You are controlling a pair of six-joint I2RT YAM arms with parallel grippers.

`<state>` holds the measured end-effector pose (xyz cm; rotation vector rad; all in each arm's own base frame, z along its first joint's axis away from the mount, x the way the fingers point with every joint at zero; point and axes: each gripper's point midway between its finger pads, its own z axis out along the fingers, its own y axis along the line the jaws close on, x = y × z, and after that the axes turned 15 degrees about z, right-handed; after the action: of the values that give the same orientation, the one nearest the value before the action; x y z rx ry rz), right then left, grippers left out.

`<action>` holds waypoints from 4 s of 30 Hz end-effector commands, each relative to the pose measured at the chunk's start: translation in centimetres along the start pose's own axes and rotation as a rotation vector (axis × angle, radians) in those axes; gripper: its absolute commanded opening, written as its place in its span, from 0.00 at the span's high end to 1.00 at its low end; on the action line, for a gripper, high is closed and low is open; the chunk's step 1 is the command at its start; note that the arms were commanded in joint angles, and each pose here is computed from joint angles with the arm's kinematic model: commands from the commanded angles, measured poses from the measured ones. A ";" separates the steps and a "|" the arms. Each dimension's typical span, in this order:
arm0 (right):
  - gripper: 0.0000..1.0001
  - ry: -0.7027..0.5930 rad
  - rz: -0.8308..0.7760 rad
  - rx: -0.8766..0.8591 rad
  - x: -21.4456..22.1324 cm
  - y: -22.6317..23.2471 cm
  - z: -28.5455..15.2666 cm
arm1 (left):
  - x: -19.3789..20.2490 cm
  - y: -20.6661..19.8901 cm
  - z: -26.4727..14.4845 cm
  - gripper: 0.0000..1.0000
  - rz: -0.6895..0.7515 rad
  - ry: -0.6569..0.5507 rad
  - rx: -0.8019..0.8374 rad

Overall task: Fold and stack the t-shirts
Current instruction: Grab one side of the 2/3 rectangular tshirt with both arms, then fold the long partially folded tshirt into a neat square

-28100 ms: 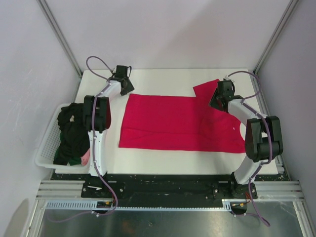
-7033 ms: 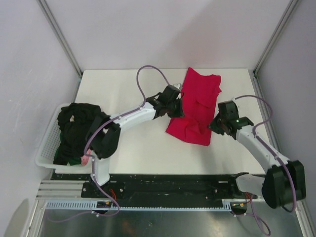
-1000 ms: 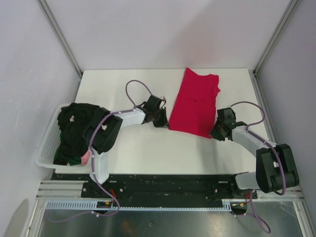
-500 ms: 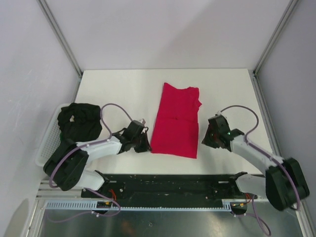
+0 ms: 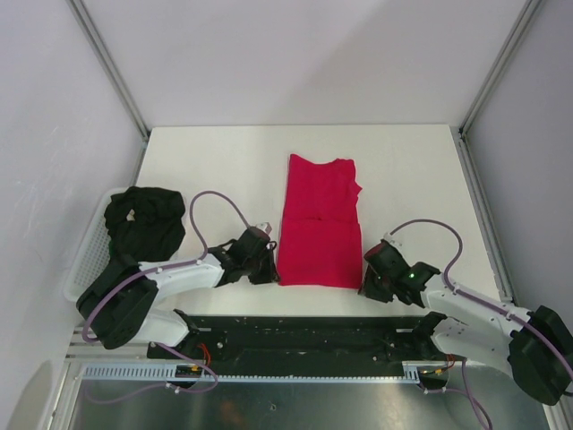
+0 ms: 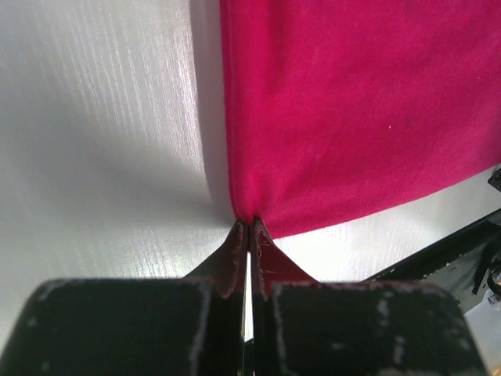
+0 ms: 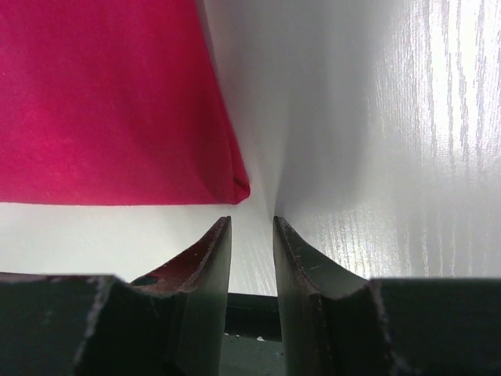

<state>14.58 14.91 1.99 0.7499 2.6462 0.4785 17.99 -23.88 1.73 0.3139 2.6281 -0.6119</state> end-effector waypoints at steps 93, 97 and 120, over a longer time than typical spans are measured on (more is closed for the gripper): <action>1.00 -0.166 0.139 -0.171 -29.2 17.5 17.0 | -32.5 6.9 12.0 1.00 -0.064 -0.242 -0.044; 1.00 -0.150 0.181 -0.138 -26.6 15.0 14.8 | -29.9 5.2 10.5 1.00 -0.027 -0.217 -0.050; 0.99 -0.308 0.119 -0.176 -17.3 11.5 0.3 | -15.0 0.9 -1.9 1.00 0.009 -0.290 -0.039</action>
<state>31.31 14.81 8.47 0.8526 2.3395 0.5770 29.47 -24.84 7.61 0.2645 2.4457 -0.5771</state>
